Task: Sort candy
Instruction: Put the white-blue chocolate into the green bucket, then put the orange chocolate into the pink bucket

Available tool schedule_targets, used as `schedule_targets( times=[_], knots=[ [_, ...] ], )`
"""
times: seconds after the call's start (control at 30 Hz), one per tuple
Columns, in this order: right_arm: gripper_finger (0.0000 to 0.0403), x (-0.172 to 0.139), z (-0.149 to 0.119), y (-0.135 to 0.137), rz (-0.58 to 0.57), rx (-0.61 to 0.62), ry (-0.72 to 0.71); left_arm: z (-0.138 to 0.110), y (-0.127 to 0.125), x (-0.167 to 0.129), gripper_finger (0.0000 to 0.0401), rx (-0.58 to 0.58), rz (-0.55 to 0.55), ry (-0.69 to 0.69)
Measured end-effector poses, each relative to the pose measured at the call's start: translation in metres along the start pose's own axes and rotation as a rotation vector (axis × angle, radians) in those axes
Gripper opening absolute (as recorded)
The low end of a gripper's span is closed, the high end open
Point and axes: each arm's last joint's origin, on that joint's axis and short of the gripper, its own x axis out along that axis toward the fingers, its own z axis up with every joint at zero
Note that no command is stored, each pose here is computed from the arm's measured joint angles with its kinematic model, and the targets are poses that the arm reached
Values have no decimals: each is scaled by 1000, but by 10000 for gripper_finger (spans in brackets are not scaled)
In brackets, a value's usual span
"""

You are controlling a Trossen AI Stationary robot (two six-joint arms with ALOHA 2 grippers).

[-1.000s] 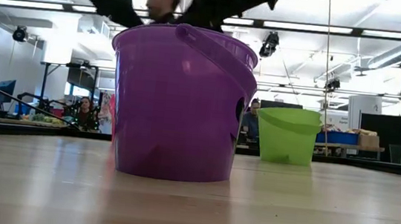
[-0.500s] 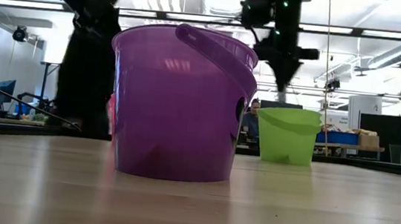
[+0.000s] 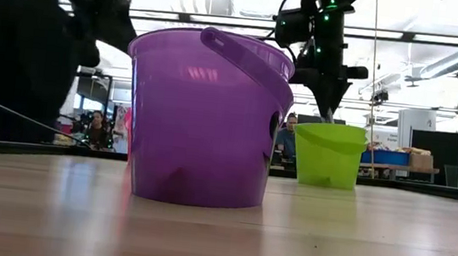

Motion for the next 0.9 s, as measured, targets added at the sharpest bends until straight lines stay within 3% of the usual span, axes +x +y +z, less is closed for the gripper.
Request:
schedule_targets(
  times=[0.17,0.27,0.37,0.53,0.73,0.9],
  knots=[
    [128,-1,0,-1,28,-19,14,3,9,-19,54,-61,-33,-24],
    [145,-5,0,-2,82,-23,14,0,15,-28,48,-106,-69,30],
    [156,-11,6,-3,139,-64,-63,-7,20,-32,44,-153,-78,114],
    [164,-18,33,-7,347,-80,-268,-17,24,-34,40,-172,-79,260],
    [154,-23,62,-17,588,-76,-450,-26,19,-36,40,-140,-269,498],
    [146,-33,66,-18,709,-119,-463,-31,13,-39,40,-139,-424,671]
  ],
)
